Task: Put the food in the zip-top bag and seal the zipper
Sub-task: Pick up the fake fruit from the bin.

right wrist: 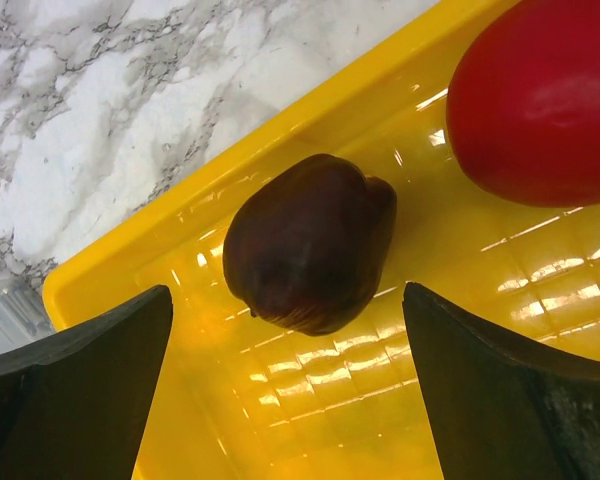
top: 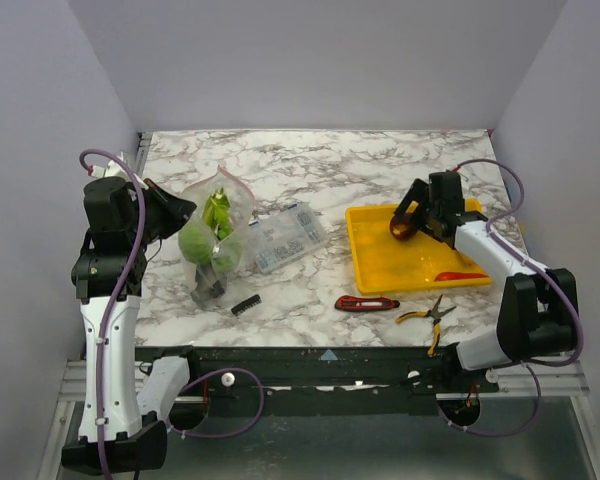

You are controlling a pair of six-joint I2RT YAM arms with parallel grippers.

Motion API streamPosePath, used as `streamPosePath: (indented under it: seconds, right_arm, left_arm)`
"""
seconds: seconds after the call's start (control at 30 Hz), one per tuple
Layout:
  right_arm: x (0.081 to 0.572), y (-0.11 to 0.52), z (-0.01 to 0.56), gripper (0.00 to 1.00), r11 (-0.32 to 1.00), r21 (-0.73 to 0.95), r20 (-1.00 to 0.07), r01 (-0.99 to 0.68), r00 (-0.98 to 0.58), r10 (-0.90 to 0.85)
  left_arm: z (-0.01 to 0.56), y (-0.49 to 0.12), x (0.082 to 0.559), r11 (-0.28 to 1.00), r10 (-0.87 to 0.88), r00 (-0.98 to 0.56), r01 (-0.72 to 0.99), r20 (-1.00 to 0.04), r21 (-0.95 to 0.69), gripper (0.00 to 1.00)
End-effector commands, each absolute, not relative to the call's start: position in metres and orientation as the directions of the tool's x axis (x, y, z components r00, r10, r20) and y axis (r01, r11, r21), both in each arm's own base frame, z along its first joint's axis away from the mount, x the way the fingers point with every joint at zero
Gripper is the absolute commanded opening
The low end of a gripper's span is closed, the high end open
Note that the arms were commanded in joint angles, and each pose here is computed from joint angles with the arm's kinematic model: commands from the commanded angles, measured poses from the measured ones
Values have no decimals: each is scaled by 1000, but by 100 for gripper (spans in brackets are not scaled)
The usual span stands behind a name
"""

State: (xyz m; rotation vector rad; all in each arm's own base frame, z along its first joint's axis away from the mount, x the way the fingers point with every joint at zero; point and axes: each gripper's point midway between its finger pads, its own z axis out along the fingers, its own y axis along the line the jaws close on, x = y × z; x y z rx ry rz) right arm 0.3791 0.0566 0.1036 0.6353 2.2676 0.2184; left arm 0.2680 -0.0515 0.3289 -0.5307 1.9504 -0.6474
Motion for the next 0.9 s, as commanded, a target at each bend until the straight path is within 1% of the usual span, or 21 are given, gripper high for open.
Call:
streamPosePath:
  seconds: [0.0,0.23,0.37,0.43,0.63,0.73,0.77,0.83,0.87]
  right_arm:
    - [390,64,93,100,843,389,-622,371,-569,537]
    - [393,64,69,99,838,376,-602,395,-583,545]
    - [391,63,60,95,838,366,-597,404,-589,545]
    - [389,63,57,90,839,366,-592,403,-594,544]
    - [383,66,59,65,850,376,-601,368,-602,526]
    - [380,67,60,43,856,379,-601,352,-610,517]
    - [377,67,59,37,854,380,-600,354,-609,519]
    - [374,67,61,21,849,387,-598,359,-603,528]
    - [372,67,60,14,842,395,-591,368,-600,540]
  left_arm:
    - [345,-61,269,747,-610,-409,-9,-679,-665,0]
    - [344,-64,267,741,-609,-420,3,-673,-672,0]
    - [343,-65,267,740,-609,-421,4,-673,-672,0]
    - [342,-65,266,740,-609,-422,4,-672,-673,0]
    - [343,-65,264,740,-608,-419,9,-674,-673,0]
    - [343,-66,264,739,-608,-421,10,-673,-673,0]
    - [342,-66,264,739,-608,-420,10,-674,-673,0]
    - [341,-66,265,739,-608,-423,8,-672,-673,0]
    - [339,-66,265,738,-609,-427,5,-669,-675,0]
